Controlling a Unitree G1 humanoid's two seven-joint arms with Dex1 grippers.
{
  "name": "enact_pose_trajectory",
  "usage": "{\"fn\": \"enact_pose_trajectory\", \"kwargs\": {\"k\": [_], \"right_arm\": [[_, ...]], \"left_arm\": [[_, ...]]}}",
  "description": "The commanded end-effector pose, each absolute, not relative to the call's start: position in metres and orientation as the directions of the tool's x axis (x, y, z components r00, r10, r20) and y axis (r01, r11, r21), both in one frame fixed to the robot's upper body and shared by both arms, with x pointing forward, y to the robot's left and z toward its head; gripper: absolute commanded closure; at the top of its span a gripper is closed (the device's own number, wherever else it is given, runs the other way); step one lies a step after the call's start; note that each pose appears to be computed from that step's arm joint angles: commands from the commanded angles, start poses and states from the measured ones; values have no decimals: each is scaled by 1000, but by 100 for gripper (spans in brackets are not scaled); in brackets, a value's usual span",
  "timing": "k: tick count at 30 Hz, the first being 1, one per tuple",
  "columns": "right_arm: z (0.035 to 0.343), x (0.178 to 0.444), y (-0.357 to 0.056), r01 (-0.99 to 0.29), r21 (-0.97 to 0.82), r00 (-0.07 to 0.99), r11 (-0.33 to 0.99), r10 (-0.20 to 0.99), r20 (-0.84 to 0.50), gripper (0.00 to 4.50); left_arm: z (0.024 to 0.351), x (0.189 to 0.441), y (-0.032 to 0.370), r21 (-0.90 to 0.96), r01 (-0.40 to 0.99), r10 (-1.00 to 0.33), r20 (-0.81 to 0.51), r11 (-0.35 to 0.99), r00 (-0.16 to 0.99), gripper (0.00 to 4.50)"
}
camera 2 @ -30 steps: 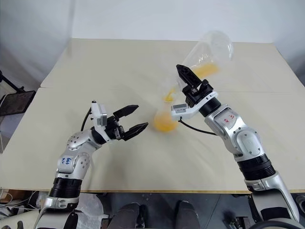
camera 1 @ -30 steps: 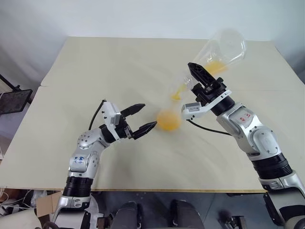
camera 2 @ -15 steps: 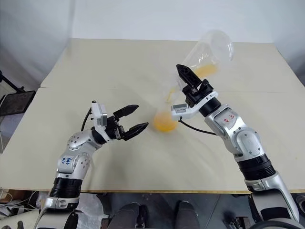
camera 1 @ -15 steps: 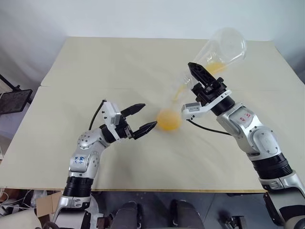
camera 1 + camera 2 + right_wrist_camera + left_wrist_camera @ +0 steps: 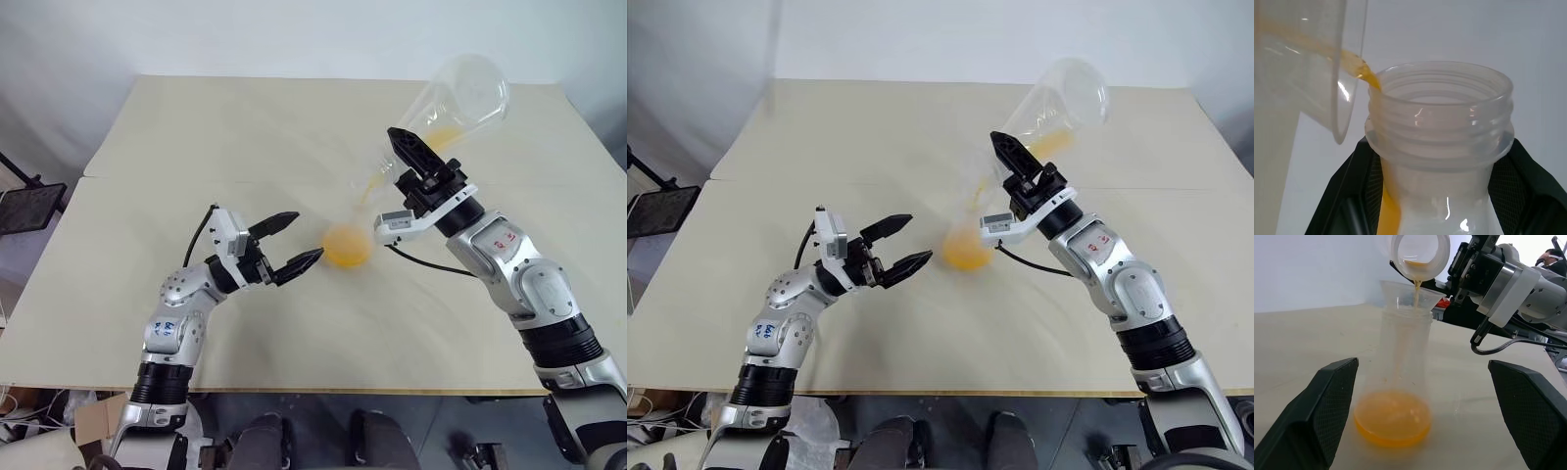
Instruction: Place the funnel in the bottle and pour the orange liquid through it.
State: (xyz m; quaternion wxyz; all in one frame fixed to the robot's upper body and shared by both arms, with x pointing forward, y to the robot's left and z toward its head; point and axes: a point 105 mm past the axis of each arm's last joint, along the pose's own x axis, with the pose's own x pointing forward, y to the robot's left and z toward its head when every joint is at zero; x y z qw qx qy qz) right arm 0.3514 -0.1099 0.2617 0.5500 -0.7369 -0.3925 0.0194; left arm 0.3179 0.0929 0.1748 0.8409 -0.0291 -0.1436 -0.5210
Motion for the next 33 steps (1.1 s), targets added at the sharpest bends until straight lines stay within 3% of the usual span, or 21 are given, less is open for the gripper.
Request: {"fn": "enact_pose_trajectory", "kwargs": {"k": [1, 33], "right_arm": [[280, 344, -111, 619, -782, 653, -71, 600, 462, 204], [286, 345, -112, 641, -764, 645, -77, 594, 481, 204]], "left_arm": [[186, 315, 91, 147, 878, -867, 301, 455, 398, 0], [185, 316, 91, 145, 872, -857, 314, 468, 408, 0]]}}
